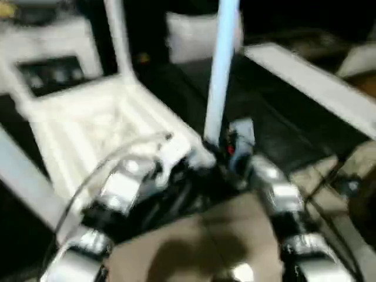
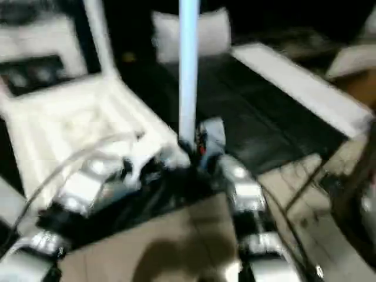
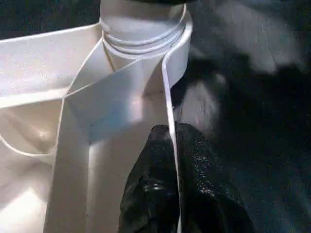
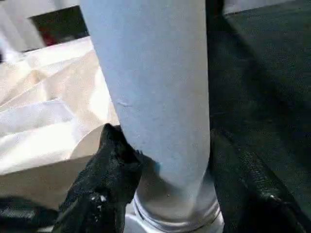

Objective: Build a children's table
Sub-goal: Rotate leg to tighten

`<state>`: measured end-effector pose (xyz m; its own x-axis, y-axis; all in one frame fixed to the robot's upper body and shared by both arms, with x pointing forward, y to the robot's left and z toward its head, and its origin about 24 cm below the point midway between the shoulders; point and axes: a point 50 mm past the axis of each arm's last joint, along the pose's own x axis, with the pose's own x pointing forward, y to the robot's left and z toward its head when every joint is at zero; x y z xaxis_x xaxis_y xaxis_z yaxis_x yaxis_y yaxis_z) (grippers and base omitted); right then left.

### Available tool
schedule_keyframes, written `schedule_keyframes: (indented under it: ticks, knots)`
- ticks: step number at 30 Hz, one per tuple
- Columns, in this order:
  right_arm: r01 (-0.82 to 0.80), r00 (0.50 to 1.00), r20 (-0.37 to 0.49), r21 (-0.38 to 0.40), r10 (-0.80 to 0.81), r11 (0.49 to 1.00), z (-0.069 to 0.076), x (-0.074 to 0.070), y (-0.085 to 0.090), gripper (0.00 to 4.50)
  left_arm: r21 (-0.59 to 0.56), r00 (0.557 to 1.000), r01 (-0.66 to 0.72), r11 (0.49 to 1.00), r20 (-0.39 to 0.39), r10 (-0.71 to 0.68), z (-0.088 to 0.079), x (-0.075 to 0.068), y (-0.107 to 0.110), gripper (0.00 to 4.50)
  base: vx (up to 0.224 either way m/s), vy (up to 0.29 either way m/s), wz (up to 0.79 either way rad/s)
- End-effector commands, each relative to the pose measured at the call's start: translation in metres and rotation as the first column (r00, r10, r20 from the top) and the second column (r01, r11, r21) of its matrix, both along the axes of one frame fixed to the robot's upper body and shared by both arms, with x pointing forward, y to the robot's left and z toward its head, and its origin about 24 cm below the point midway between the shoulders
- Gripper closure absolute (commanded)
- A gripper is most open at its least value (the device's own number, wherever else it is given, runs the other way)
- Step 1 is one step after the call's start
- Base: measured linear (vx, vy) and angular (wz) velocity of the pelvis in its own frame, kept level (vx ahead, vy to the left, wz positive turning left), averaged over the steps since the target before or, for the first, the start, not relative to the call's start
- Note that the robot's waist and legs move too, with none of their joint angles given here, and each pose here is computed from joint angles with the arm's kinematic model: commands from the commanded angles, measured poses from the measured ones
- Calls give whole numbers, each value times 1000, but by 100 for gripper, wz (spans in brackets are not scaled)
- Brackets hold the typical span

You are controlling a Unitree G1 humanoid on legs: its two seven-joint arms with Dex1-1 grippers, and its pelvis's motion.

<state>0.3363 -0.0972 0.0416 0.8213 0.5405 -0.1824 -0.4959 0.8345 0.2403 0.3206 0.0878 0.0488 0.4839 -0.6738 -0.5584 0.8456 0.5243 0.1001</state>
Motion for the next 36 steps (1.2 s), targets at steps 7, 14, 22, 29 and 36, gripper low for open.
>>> schedule_keyframes:
  ticks: [7, 14, 22, 29, 36]
  knots:
    - [-126, 990, 65, 21, 124, 992, 7, -6, 8, 128, 10, 986, 153, 988, 63, -154, 7, -4, -20, 450, 62, 0, -4]
    - [-271, 952, 140, -31, 272, 962, 13, -16, -27, 59, 44, 972, 226, 973, 56, -228, 4, -4, 2, 450, 0, 0, 0]
    - [-495, 853, 114, -127, 509, 859, 26, -24, -59, 2, 92, 872, 487, 869, 9, -489, 2, -19, 19, 450, 0, 0, 0]
    - [-695, 709, 23, -142, 705, 705, 30, -33, -69, 2, 138, 736, 675, 724, -64, -674, 1, -29, 29, 450, 0, 0, 0]
    - [-840, 540, -36, -77, 841, 536, 26, -45, -66, 74, 153, 608, 792, 591, -119, -785, 3, -37, 31, 450, 0, 0, 0]
